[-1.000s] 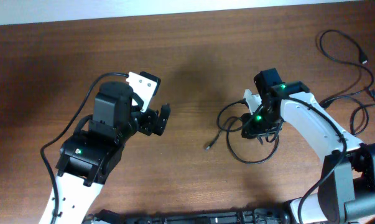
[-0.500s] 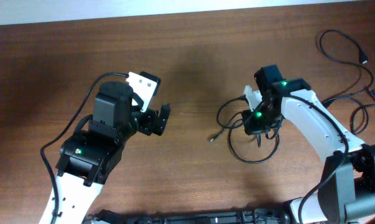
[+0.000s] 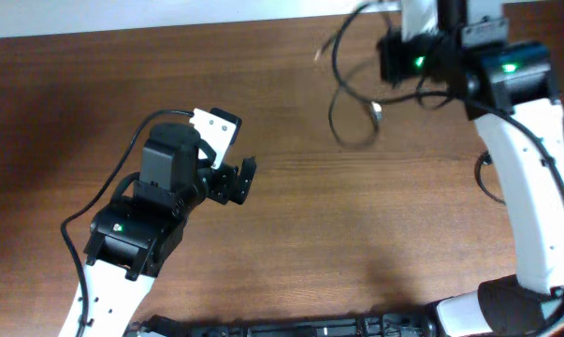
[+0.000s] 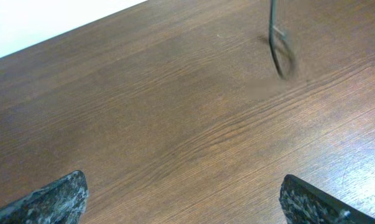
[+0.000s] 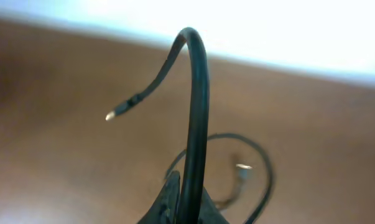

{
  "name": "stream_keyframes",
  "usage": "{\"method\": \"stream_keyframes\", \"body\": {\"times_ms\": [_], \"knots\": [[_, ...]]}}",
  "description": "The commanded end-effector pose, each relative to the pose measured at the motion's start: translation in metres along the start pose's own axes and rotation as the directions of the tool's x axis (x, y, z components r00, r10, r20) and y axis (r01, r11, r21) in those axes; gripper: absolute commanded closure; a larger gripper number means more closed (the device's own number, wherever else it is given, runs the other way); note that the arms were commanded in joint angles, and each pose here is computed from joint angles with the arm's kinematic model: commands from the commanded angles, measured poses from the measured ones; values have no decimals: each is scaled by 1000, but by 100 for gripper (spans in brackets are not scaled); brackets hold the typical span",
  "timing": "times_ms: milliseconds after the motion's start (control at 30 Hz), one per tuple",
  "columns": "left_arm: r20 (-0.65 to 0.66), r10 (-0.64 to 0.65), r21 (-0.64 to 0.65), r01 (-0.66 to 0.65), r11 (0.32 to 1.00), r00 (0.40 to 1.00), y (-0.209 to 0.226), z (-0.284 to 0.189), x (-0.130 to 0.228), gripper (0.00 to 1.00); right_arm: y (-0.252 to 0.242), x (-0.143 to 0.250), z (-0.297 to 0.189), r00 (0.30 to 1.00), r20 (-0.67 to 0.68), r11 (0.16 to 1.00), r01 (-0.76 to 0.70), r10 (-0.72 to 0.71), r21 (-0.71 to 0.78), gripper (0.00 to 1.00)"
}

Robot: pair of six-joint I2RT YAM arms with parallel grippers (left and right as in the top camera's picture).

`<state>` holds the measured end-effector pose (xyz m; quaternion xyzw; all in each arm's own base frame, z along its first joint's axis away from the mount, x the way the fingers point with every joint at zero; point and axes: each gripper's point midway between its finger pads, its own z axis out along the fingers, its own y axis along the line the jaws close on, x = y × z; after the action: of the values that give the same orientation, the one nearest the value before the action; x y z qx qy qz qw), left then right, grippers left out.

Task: Untangle cables

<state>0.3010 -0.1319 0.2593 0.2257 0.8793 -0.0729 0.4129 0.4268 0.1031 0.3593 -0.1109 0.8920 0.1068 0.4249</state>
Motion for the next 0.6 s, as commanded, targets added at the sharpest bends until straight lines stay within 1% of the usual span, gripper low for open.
{"method": "stream_keyframes", "body": {"times_ms": [0,33,100,200,300,433,500,567], "knots": [[19,13,4,-13,1000,1000,1,-4,-6,1,-39,-50,-36,983,184,966,-24,-25,258,96],[19,13,5,-13,1000,1000,0,-4,-6,1,-48,-58,-41,975,219,951,-40,-30,308,96],[19,13,5,-13,1000,1000,0,-4,-5,1,-73,-76,-56,953,299,888,-101,-43,449,96],[19,13,5,-13,1000,1000,0,-4,-5,1,-95,-86,-73,933,357,816,-166,-53,554,96],[19,13,5,-13,1000,1000,0,-4,-5,1,-115,-88,-81,926,374,781,-197,-50,592,96],[19,13,5,-13,1000,1000,0,-4,-5,1,-158,-79,-87,931,364,723,-239,-18,648,96],[19,13,4,-13,1000,1000,1,-4,-5,1,-177,-73,-83,936,352,712,-249,2,657,96],[19,13,5,-13,1000,1000,0,-4,-5,1,-191,-68,-76,940,340,720,-250,20,648,96]]}}
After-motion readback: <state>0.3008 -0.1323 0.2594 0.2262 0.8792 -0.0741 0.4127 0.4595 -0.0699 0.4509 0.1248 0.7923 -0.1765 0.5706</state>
